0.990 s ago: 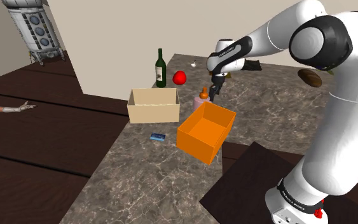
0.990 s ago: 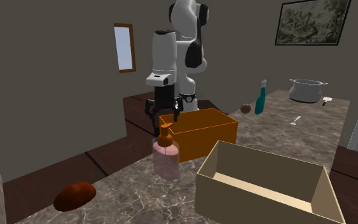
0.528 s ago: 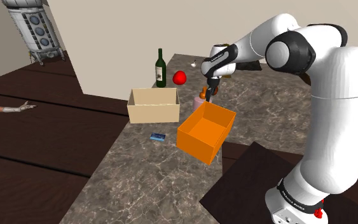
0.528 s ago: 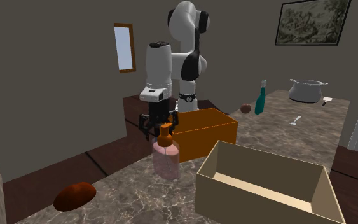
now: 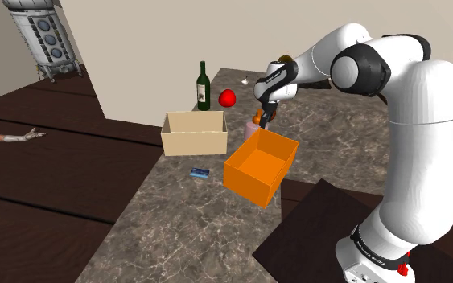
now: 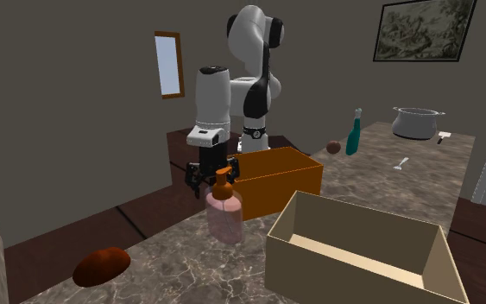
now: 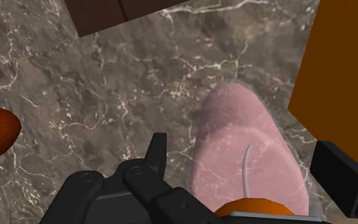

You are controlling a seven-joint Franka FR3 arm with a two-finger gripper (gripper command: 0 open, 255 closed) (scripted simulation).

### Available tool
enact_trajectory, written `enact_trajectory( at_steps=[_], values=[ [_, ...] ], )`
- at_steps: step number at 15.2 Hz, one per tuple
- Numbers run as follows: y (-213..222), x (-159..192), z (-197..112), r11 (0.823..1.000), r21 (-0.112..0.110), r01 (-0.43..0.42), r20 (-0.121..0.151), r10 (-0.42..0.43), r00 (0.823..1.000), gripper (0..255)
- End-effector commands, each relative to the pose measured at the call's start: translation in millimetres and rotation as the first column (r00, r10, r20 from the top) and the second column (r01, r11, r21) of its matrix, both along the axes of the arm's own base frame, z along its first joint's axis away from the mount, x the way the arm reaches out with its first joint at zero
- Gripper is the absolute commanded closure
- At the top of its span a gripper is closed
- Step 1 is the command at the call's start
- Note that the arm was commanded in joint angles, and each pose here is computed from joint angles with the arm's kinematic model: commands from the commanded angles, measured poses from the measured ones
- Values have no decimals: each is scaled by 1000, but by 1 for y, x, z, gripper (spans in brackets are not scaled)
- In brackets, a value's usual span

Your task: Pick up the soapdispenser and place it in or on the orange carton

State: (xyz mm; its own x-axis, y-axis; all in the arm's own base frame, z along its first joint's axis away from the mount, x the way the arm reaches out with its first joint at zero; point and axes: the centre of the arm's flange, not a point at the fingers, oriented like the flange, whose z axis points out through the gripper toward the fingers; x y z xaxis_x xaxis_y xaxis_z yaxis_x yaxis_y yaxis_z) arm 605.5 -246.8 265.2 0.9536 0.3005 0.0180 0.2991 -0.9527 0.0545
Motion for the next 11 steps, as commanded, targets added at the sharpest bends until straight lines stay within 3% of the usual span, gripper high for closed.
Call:
enact_trajectory(
  at_steps=[1,4,5,11],
  values=[
    [7,-1,-12,1000,10,-8,-20,8,1000,0],
    [7,-1,-12,1000,10,-8,-20,8,1000,0],
    [6,-2,-11,1000,9,-8,-20,8,1000,255],
    [6,-4,-9,1000,9,-7,-20,7,1000,255]
  ],
)
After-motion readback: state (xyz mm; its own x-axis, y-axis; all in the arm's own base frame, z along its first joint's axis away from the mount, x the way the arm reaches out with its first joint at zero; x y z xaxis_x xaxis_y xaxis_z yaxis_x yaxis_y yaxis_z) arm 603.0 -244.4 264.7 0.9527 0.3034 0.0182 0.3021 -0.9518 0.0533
